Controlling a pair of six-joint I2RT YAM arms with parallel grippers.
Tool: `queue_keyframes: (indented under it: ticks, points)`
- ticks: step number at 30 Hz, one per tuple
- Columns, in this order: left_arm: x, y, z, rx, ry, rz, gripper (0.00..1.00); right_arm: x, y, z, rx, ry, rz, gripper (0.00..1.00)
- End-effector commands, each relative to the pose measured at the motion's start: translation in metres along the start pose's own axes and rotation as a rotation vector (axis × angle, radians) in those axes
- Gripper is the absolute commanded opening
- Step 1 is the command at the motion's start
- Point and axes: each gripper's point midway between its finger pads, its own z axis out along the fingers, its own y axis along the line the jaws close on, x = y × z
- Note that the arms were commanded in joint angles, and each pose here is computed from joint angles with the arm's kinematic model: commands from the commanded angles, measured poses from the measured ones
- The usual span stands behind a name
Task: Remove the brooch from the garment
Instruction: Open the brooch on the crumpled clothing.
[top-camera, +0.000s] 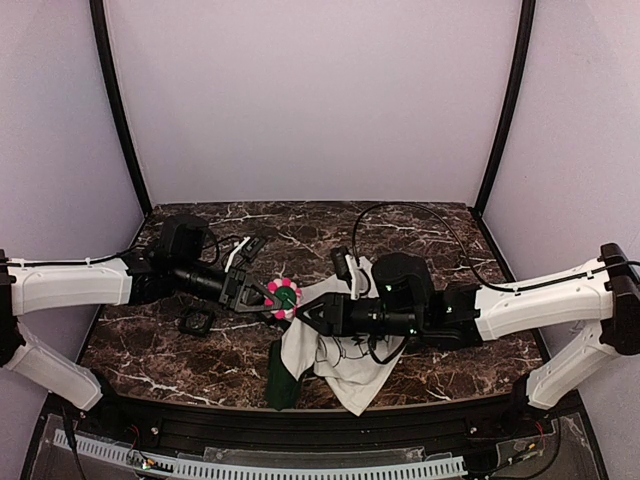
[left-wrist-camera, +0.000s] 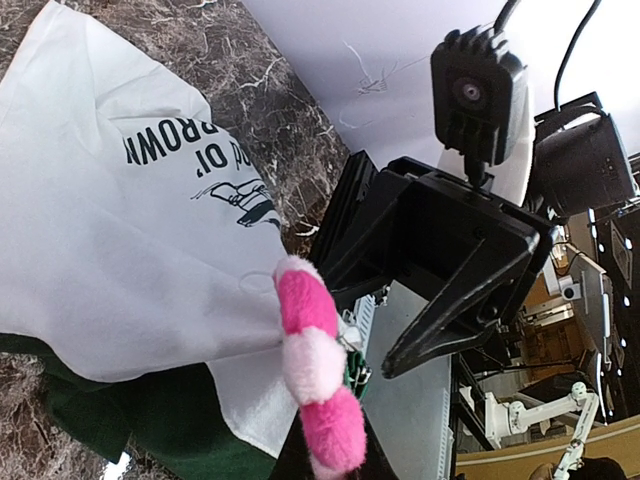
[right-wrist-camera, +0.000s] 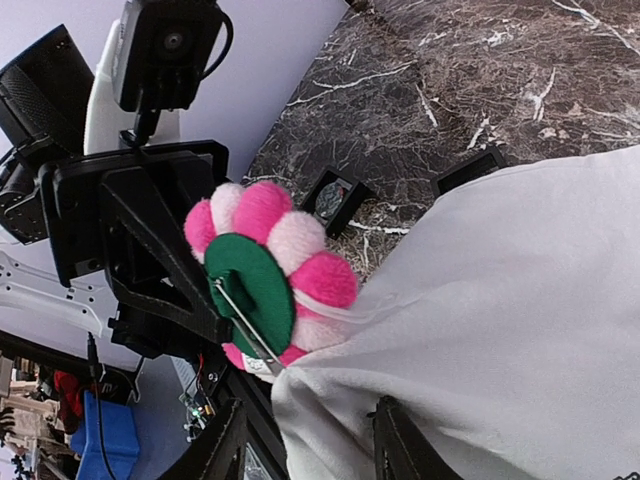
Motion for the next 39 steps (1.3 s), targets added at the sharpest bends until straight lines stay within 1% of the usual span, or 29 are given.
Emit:
queue_keyframes:
  ticks: [1,3,5,10,12,14,16,17,18,19,20,21,22,23,25,27,30,33,39]
  points:
    - [-0.003,-0.015,-0.006,0.047,-0.012,0.047,0.01,-0.005,0.003,0.006,0.009,-0.023,-0.010,0.42]
    - [-0.003,-0.016,-0.006,0.054,-0.010,0.050,0.01,-0.007,0.001,0.007,0.026,-0.032,-0.017,0.40]
    - [-0.003,-0.017,-0.006,0.061,-0.007,0.052,0.01,-0.009,-0.001,0.008,0.043,-0.038,-0.026,0.33]
    - [0.000,-0.018,-0.007,0.060,0.000,0.064,0.01,-0.016,-0.003,0.008,0.071,-0.059,-0.048,0.07]
    - [0.001,-0.016,-0.007,0.052,0.004,0.067,0.01,-0.019,-0.004,0.006,0.085,-0.068,-0.065,0.00]
    - [0.002,-0.015,-0.007,0.048,0.010,0.068,0.03,-0.022,-0.003,0.005,0.093,-0.073,-0.087,0.00]
    - [0.003,-0.014,-0.006,0.047,0.015,0.066,0.08,-0.023,-0.001,0.004,0.098,-0.067,-0.120,0.00]
    - [0.002,-0.015,-0.006,0.049,0.014,0.069,0.14,-0.023,-0.001,0.004,0.101,-0.060,-0.137,0.00]
    - [0.001,-0.016,-0.006,0.051,0.016,0.076,0.17,-0.023,-0.001,0.004,0.107,-0.051,-0.157,0.00]
    - [-0.001,-0.018,-0.006,0.053,0.014,0.085,0.25,-0.022,0.001,0.005,0.108,-0.036,-0.176,0.00]
    - [0.000,-0.018,-0.007,0.047,0.025,0.084,0.29,-0.021,0.002,0.005,0.110,-0.023,-0.196,0.00]
    - [-0.001,-0.018,-0.007,0.045,0.026,0.088,0.38,-0.020,0.002,0.005,0.115,-0.008,-0.210,0.00]
    - [-0.002,-0.019,-0.007,0.039,0.031,0.097,0.44,-0.020,0.002,0.005,0.122,-0.001,-0.224,0.00]
    - [-0.002,-0.019,-0.007,0.036,0.033,0.100,0.53,-0.020,0.001,0.004,0.130,0.006,-0.236,0.00]
    - [-0.005,-0.021,-0.007,0.037,0.041,0.108,0.61,-0.020,0.001,0.003,0.135,0.008,-0.254,0.00]
    - [-0.005,-0.020,-0.005,0.043,0.051,0.106,0.65,-0.020,0.000,0.001,0.136,0.006,-0.271,0.00]
    - [-0.008,-0.021,-0.003,0.052,0.056,0.103,0.67,-0.021,0.000,0.001,0.136,0.005,-0.295,0.00]
    - [-0.008,-0.015,0.001,0.047,0.064,0.086,0.65,-0.021,0.001,0.002,0.131,0.005,-0.308,0.00]
    - [-0.009,-0.005,0.008,0.038,0.077,0.055,0.52,-0.020,0.002,0.001,0.129,0.008,-0.326,0.00]
